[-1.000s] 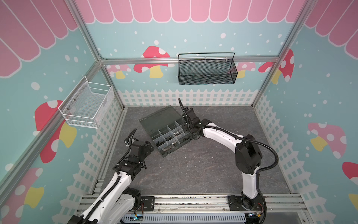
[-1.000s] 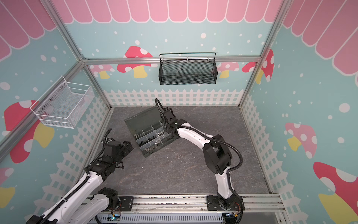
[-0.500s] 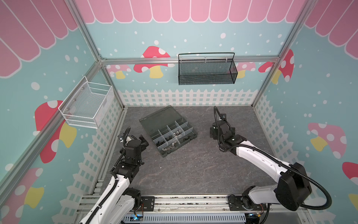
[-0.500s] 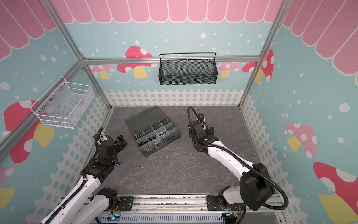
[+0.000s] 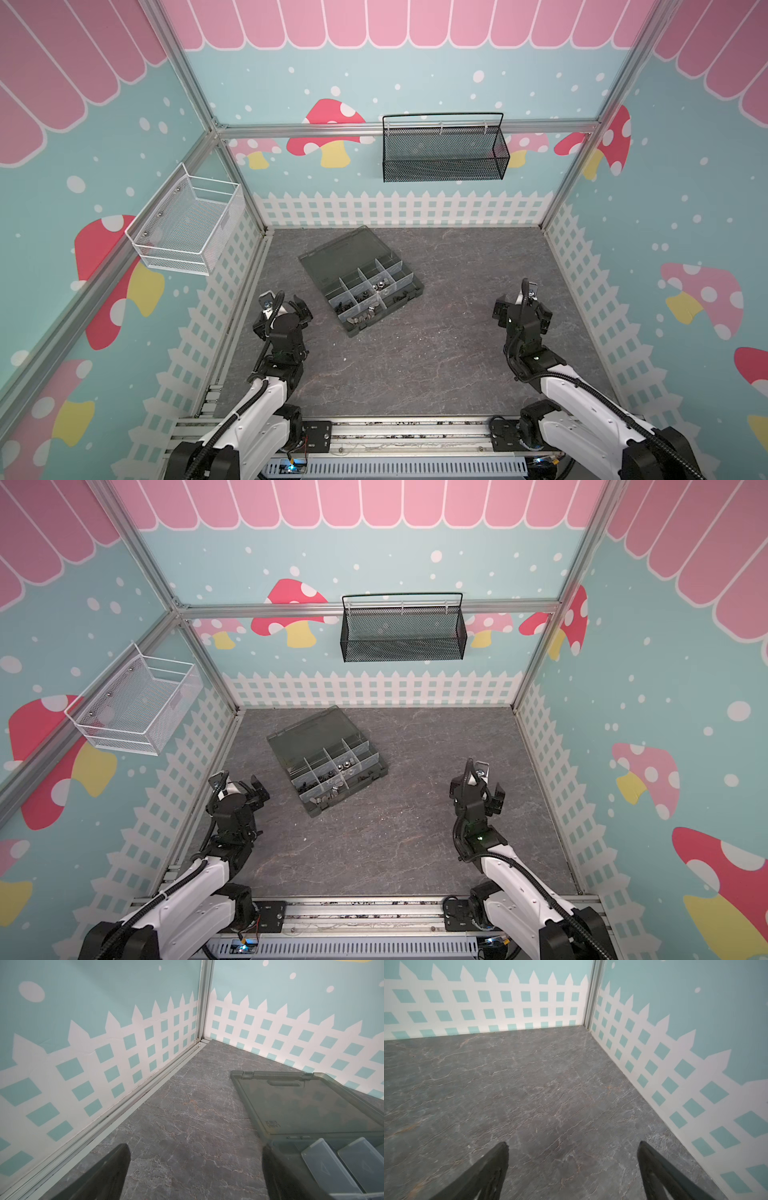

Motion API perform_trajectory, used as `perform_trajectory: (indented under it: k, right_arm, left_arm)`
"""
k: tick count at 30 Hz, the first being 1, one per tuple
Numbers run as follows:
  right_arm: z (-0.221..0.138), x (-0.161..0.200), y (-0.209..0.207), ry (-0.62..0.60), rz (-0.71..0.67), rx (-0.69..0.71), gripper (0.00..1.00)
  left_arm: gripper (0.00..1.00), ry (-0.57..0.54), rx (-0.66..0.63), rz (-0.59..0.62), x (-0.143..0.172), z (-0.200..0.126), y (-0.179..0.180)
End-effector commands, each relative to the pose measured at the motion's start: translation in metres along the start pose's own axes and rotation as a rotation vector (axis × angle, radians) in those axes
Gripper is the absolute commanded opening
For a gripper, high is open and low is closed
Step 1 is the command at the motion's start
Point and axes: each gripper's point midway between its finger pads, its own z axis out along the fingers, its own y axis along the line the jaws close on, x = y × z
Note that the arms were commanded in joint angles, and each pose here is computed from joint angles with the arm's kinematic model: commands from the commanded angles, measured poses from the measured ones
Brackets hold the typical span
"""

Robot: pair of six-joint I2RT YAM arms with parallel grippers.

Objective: Sort the screws and nuts into containers
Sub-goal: Reset both arms

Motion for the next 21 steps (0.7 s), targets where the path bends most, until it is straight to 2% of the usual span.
perform_trajectory:
  k: [1, 4, 9, 14, 17, 21]
  right_arm:
    - [-0.003, -0.017, -0.011, -0.154, 0.031, 0.006, 0.98]
    - [-0.006, -0.011, -0.017, -0.207, 0.044, -0.014, 0.97]
    - [-0.004, 0.005, -0.027, -0.221, 0.010, -0.003, 0.97]
    - [-0.001, 0.000, -0.029, -0.260, 0.025, -0.035, 0.97]
    - [0.005, -0.002, -0.029, -0.261, 0.033, -0.047, 0.98]
    - [0.014, -0.008, -0.015, -0.274, 0.016, -0.108, 0.98]
  left_arm:
    - [1.00, -0.070, 0.102, 0.000, -0.014, 0.008, -0.016]
    - [1.00, -0.066, 0.144, 0.012, -0.008, 0.014, -0.022]
    - [1.00, -0.096, 0.190, 0.017, -0.007, 0.023, -0.032]
    - [1.00, -0.077, 0.268, 0.017, 0.001, 0.040, -0.052]
    - [1.00, -0.114, 0.285, 0.008, 0.011, 0.051, -0.056]
    - [1.00, -0.054, 0.324, 0.030, 0.016, 0.052, -0.063]
